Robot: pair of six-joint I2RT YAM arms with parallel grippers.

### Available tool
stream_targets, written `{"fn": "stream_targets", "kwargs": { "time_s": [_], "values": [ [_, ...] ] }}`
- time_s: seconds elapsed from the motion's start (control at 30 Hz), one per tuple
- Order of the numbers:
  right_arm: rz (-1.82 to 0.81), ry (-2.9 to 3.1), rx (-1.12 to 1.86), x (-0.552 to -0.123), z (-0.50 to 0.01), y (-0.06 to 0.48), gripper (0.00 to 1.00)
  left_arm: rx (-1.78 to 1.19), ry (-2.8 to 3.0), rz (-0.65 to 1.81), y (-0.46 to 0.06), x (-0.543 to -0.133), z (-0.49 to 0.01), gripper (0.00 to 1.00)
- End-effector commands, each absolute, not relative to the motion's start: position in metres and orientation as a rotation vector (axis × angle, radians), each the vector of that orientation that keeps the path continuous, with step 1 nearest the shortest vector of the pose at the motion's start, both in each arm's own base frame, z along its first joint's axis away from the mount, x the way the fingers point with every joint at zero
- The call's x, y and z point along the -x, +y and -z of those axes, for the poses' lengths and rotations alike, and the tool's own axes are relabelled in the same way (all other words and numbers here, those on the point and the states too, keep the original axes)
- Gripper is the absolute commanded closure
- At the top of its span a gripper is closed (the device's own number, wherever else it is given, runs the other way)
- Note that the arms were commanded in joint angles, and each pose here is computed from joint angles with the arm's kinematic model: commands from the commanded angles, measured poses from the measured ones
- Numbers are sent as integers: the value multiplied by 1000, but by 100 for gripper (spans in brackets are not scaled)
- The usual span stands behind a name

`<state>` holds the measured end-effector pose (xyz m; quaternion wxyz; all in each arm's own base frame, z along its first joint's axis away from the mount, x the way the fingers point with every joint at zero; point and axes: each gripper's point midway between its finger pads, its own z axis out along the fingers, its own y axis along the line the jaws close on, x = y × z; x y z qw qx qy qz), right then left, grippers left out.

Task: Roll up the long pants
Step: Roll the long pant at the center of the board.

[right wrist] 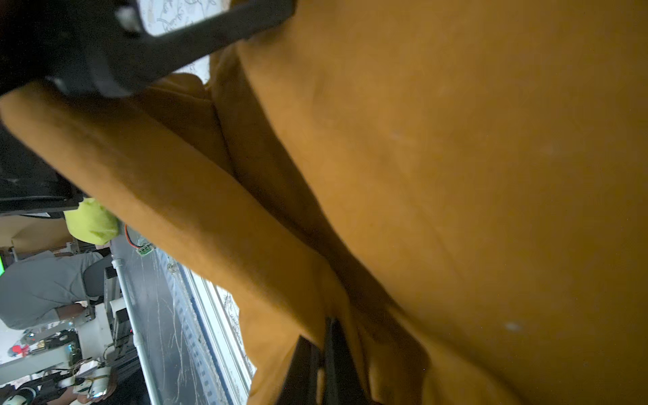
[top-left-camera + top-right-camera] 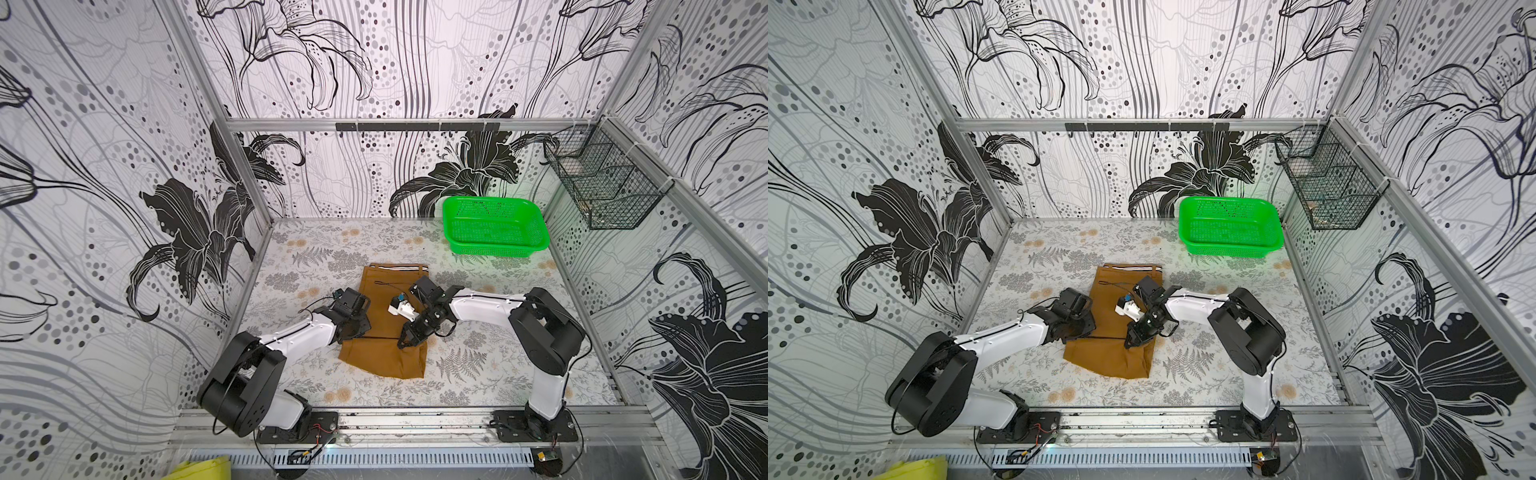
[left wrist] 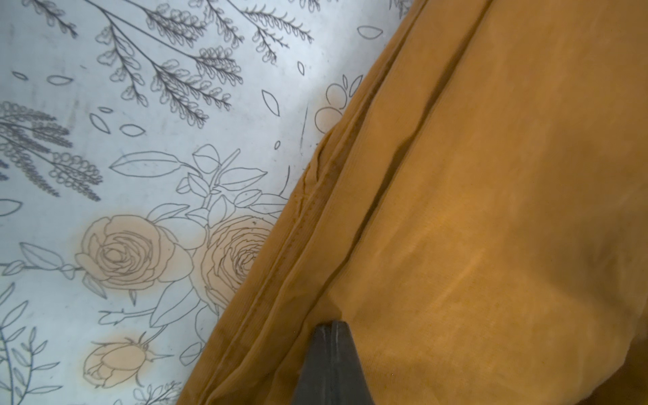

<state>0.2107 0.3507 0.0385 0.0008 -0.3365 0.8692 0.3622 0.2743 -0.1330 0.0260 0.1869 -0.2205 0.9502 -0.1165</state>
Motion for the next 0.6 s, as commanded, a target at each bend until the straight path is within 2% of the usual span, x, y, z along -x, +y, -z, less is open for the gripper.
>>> {"fn": "stream_targets", "kwargs": {
  "time_s": [0.0,0.33,0.57],
  "values": [
    [-980,2812,963,-234,-1,338,100,605,2666,239,-123,-274,-35,100],
    [-942,2920,964,-226,32,330,100,554,2468,109,-104,-309,-121,100],
    [-924,2942,956,-225,39,327,100,524,2488,199,-113,-268,-147,100]
  ]
}}
